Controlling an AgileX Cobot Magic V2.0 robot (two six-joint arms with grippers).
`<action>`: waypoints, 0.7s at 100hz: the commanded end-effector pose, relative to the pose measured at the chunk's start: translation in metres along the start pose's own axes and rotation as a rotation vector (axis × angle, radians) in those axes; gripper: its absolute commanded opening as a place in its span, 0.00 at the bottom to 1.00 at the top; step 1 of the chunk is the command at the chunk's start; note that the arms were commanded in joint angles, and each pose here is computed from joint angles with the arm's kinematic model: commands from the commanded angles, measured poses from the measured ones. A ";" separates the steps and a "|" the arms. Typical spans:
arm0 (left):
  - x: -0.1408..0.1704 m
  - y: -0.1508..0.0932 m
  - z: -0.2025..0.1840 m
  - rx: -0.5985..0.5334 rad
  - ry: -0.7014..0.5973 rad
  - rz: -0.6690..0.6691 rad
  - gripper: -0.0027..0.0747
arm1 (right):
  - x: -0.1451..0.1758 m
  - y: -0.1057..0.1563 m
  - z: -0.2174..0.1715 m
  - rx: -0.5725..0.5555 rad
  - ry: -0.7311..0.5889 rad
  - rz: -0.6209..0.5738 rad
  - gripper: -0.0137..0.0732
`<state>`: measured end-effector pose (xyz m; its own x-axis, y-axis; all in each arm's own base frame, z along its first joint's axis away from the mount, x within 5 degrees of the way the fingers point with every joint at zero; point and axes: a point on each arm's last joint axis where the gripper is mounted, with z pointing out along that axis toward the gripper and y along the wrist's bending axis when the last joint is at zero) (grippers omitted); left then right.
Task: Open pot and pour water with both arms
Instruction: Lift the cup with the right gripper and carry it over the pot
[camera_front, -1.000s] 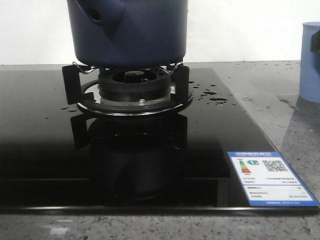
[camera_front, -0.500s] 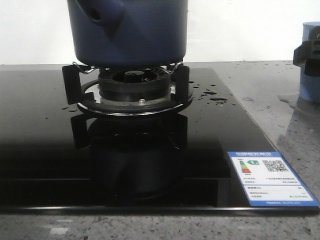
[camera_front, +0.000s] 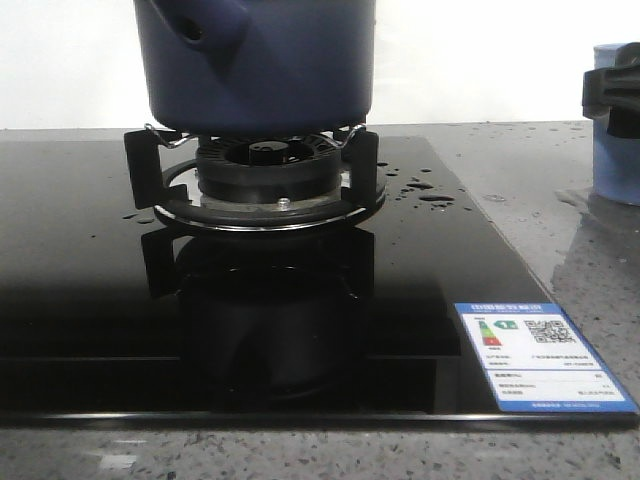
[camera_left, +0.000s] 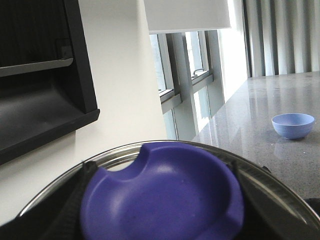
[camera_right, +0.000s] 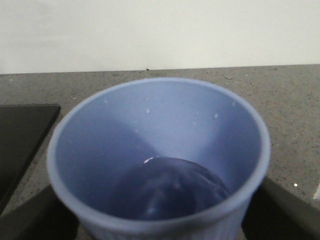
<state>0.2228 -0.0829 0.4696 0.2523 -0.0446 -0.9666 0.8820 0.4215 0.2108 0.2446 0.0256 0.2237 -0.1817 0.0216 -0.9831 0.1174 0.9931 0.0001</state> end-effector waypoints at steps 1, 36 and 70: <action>-0.028 -0.009 -0.003 0.010 -0.120 0.005 0.30 | -0.020 -0.002 0.000 0.015 -0.119 -0.006 0.55; -0.027 -0.010 -0.003 0.022 -0.116 0.004 0.30 | -0.047 0.001 -0.018 -0.066 -0.267 -0.053 0.49; -0.027 -0.010 -0.003 0.022 -0.116 0.004 0.30 | -0.122 0.035 -0.035 -0.319 -0.333 -0.198 0.49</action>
<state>0.2214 -0.0837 0.4686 0.2481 -0.0382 -0.9680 0.8899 0.4039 0.2121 0.2384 0.0532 0.3028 -0.0254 -0.1396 -0.9899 -0.1797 0.9747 -0.1328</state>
